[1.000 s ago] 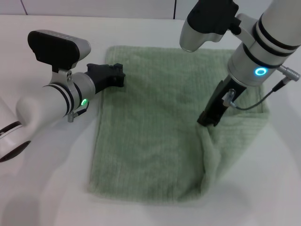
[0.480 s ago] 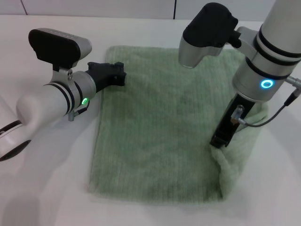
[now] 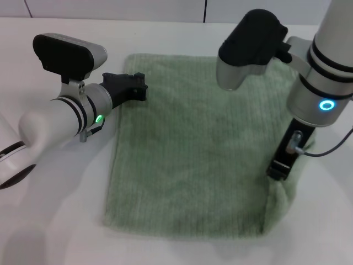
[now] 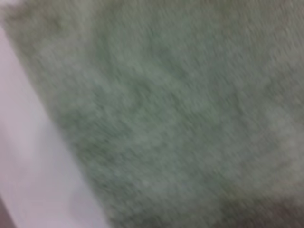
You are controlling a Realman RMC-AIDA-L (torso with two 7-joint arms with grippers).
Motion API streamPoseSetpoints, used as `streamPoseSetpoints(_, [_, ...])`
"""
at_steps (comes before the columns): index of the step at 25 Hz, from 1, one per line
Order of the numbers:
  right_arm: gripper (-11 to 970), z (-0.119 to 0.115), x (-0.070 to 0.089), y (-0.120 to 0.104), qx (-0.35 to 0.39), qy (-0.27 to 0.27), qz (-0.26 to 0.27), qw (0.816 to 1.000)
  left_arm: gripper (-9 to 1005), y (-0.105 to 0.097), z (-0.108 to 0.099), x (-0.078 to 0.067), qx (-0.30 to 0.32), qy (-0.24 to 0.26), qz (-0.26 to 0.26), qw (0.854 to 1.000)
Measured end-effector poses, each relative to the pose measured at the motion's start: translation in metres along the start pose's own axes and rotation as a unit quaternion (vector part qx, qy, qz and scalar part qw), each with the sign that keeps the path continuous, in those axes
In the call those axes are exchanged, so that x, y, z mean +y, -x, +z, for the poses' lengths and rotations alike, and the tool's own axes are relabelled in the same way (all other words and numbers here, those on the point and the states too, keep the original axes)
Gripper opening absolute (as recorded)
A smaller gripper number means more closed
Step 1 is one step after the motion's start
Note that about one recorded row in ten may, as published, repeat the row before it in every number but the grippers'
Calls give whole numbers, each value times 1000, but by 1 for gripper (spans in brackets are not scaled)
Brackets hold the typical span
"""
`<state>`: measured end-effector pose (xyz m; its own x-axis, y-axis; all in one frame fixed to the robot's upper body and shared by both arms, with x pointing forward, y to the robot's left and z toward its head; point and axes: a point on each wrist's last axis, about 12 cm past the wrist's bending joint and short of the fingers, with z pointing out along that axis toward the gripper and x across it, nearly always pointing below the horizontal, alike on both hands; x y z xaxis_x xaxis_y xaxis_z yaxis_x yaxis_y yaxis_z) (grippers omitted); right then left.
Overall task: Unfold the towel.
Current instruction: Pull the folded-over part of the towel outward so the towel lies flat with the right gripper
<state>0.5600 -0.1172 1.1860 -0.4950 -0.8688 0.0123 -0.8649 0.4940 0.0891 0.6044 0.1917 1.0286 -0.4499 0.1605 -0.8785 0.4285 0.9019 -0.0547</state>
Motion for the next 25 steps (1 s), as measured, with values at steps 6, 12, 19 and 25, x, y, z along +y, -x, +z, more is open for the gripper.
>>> streamPoseSetpoints(6, [38,8,3,-4,35,-24,0,999,9,0,0,0,0,0,0,1000])
streamPoseSetpoints(12, [52,15,3,-7,54,-21,2,998,10,-2,-1,2,1,2,-1,1000])
streamPoseSetpoints(19, [68,23,2,-12,90,-35,0,995,11,-3,-2,3,2,4,-3,1000])
streamPoseSetpoints(25, [82,33,2,-16,120,-35,-3,992,12,-5,-3,5,4,6,-5,1000])
